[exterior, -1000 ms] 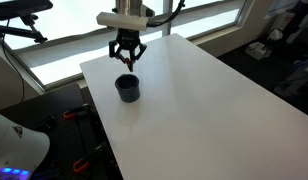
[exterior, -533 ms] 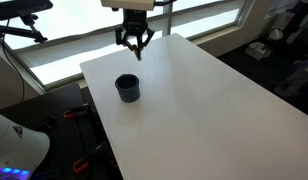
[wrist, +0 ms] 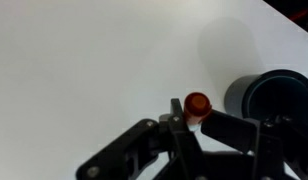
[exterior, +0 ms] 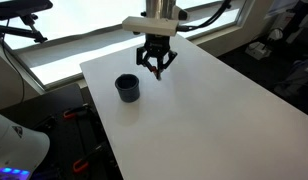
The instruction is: Remove the marker from the cup
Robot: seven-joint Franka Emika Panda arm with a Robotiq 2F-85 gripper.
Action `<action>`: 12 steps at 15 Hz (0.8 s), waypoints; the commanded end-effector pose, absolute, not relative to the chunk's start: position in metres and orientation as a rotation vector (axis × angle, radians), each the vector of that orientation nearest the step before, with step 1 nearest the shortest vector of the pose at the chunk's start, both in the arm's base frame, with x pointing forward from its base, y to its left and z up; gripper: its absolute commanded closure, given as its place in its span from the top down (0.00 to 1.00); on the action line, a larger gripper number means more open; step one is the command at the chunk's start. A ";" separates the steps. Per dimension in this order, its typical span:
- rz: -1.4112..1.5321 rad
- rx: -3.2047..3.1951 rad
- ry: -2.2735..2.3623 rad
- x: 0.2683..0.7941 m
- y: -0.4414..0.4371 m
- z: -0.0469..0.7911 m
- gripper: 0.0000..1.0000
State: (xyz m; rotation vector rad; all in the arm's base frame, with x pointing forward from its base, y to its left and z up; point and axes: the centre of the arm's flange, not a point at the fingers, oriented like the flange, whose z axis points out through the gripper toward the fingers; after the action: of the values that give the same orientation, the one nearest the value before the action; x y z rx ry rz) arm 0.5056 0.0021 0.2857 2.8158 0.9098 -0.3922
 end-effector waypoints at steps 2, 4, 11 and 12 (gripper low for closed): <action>-0.420 2.829 0.737 0.524 -0.042 0.263 0.06; -0.433 2.840 0.694 0.525 -0.055 0.255 0.06; -0.529 2.851 0.743 0.501 -0.052 0.178 0.06; -0.544 2.852 0.754 0.498 -0.049 0.167 0.06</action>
State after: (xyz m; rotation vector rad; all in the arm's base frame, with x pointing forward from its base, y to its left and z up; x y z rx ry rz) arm 0.5077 -0.0579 0.1962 2.8630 0.7537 -0.5277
